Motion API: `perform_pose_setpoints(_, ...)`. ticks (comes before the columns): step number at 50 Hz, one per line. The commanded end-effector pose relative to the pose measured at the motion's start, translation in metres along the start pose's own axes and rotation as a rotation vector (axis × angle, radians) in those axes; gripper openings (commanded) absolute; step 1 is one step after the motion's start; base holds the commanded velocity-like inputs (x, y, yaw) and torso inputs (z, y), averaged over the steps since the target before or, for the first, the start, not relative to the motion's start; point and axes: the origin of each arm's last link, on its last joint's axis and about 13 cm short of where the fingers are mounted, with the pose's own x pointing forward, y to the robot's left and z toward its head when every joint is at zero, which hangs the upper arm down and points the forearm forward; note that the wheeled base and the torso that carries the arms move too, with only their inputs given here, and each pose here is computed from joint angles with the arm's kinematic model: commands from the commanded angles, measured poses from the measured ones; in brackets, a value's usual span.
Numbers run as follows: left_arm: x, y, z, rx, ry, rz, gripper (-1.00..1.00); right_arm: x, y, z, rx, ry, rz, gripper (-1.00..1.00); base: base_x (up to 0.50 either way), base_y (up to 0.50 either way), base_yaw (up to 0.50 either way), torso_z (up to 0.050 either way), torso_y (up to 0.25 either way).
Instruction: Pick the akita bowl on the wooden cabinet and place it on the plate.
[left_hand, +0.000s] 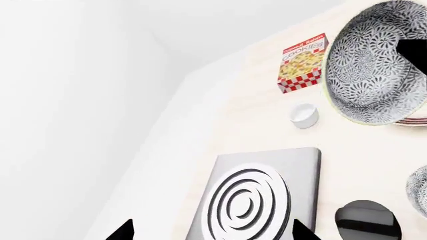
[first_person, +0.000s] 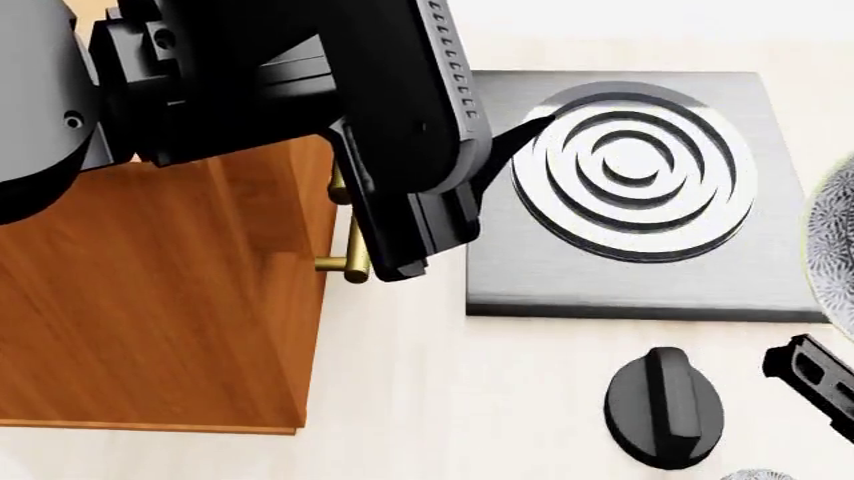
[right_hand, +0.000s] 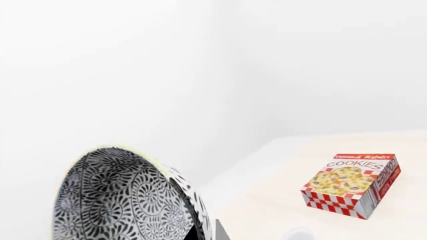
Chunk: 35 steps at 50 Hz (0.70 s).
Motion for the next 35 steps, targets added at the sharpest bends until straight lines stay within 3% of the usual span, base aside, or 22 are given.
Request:
perform_pose_setpoints(1,0.0,0.001,0.001,-0.001,-0.004,0.006,1.0,0.002,-0.005,0.013,-0.03,-0.029,-0.117,-1.0,0.0,0.0,0.0,0.0,0.0)
perform_pose_setpoints(6,0.0,0.001,-0.002,-0.01,-0.002,0.009,1.0,0.002,-0.007,0.015,-0.075,-0.032,-0.15,-1.0,0.0,0.0,0.0,0.0,0.0)
perform_pose_setpoints(11,0.0,0.002,-0.003,-0.014,-0.005,0.018,1.0,0.003,-0.009,0.018,-0.064,-0.045,-0.173,-1.0,0.0,0.0,0.0,0.0,0.0)
perform_pose_setpoints(29,0.0,0.001,-0.003,-0.011,-0.005,0.024,1.0,0.014,-0.032,0.048,0.103,-0.077,-0.297,-1.0,0.0,0.0,0.0,0.0,0.001)
perform_pose_setpoints(35,0.001,0.001,-0.004,-0.012,-0.004,0.021,1.0,0.017,-0.037,0.054,0.095,-0.091,-0.31,-1.0,0.0,0.0,0.0,0.0,0.0)
